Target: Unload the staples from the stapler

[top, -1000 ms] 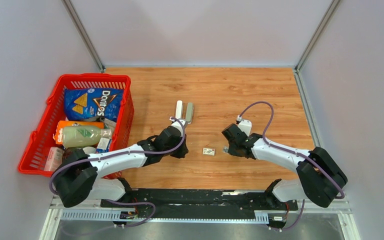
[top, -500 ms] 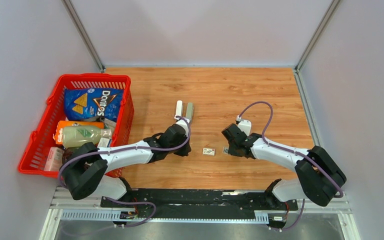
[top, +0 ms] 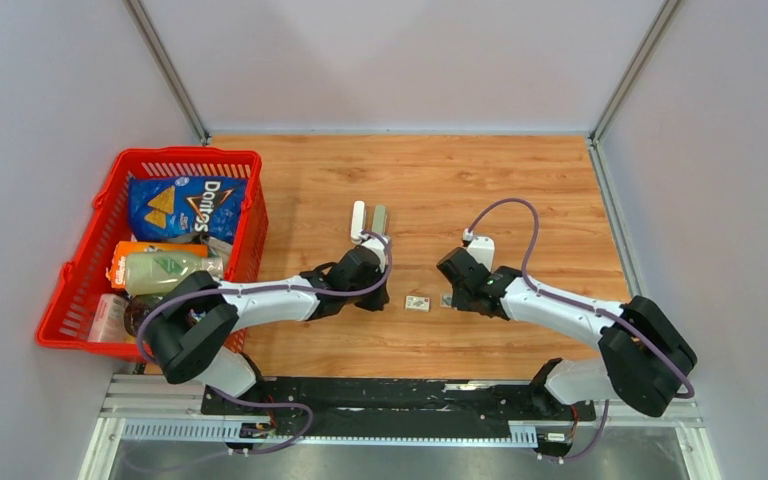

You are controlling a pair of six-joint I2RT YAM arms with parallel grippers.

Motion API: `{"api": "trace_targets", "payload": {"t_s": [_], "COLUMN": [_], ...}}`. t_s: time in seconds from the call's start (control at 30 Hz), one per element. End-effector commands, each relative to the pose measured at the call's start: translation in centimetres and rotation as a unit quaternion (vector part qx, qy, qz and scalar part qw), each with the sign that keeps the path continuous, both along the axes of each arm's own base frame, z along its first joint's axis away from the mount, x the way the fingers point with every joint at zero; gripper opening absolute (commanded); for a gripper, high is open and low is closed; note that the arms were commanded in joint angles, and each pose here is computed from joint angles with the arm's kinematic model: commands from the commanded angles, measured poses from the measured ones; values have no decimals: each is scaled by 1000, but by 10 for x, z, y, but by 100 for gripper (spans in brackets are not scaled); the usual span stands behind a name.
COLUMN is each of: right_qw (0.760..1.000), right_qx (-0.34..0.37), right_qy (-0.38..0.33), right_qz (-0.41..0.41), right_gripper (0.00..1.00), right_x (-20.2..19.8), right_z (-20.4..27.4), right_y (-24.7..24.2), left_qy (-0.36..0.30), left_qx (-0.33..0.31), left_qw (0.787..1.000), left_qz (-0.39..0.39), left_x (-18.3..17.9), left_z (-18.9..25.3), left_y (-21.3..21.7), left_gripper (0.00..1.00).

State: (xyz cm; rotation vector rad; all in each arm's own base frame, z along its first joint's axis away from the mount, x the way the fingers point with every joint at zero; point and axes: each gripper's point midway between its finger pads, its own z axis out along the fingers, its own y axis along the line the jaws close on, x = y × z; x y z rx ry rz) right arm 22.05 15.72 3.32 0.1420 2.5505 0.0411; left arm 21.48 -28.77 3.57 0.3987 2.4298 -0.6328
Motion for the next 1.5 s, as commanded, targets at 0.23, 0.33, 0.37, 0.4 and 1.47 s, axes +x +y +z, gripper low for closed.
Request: {"api": "trace_targets", "payload": {"t_s": [0.23,0.33,0.37,0.4,1.47], "right_qw": [999,999,999,999,997], "right_qx": [-17,-21,-22,-22,-44], "right_qy": [-31,-31,-32,-32,-41], "right_qz": [25,28,29,31,48], "right_gripper": [0,0,0,0,0], "right_x": [10,10,10,10,21], "right_z": [14,12,12,11,7], "right_y": [21,23,24,26,46], "left_qy": [-8,0,2,2,34], "left_qx": [-41,-40,-41,-44,-50], "left_qw": [999,999,999,999,998], "left_qz": [-21,-22,-22,-23,-36], "left_x": [9,8,8,8,-1], "left_z": [13,7,6,6,-17], "left_y": [-29,-30,-30,-32,-38], "left_gripper": [0,0,0,0,0]}}
